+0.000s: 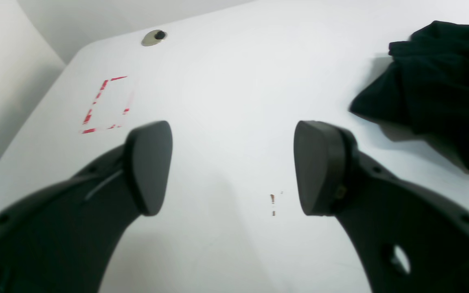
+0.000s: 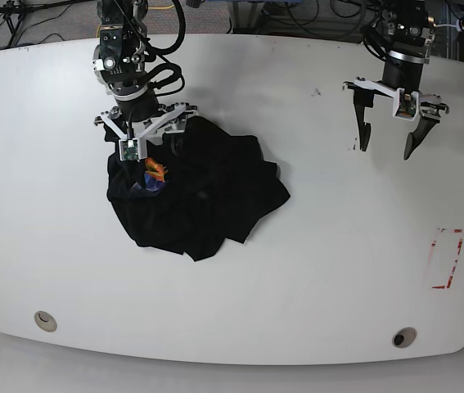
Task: Fold the T-shirt properly
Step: 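Move the open right gripper down onto the black T-shirt near its print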
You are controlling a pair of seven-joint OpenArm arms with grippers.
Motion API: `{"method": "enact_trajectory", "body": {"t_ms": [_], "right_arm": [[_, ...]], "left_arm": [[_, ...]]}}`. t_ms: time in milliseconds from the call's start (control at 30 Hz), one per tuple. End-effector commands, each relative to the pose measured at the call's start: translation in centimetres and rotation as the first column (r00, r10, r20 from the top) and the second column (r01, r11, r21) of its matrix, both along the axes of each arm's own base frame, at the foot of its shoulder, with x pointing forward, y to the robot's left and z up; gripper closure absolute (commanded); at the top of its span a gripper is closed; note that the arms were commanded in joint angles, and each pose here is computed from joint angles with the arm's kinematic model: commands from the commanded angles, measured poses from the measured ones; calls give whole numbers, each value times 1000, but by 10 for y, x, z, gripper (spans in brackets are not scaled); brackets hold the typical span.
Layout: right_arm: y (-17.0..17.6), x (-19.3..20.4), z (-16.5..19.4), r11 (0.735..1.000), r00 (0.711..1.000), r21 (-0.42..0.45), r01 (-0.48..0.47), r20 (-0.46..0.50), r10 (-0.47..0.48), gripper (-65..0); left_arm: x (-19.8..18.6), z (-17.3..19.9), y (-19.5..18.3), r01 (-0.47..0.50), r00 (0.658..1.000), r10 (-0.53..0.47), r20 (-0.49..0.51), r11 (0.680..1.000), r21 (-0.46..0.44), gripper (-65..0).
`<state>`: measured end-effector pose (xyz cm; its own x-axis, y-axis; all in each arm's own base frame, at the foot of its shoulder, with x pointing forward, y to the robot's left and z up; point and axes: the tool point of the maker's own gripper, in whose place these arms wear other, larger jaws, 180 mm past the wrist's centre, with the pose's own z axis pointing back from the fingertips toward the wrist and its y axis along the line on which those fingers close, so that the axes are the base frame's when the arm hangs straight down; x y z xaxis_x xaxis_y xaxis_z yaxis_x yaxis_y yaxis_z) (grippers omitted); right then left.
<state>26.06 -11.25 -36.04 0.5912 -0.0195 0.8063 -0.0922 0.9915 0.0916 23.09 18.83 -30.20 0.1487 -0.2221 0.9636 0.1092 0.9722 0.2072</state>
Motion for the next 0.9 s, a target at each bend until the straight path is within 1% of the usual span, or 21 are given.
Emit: {"method": "enact_trajectory", "body": {"t_ms": [0,233,300,567,633,867], "right_arm": [[15,11,17,999,997,20,-37,65,36,-419],[28,15,19,997,995,31,-67,76,64,-420],[34,13,13,996,995,42,-73,72,70,-426],[27,12,7,998,996,35,-56,69,53,-427],[19,11,3,999,997,26,-43,63,41,-428],[11,9,-7,999,999,8,-38,37,38,-424]], "left_arm": [[3,11,1,2,999,-2,40,1000,2,-446],[3,11,2,2,999,-2,39,1000,4,-446],[3,11,2,0,999,0,40,1000,1,-440],[3,11,2,-1,999,1,39,1000,5,-439],[5,14,4,-3,999,2,48,1000,7,-438],[7,14,4,-4,999,3,47,1000,7,-437]]}}
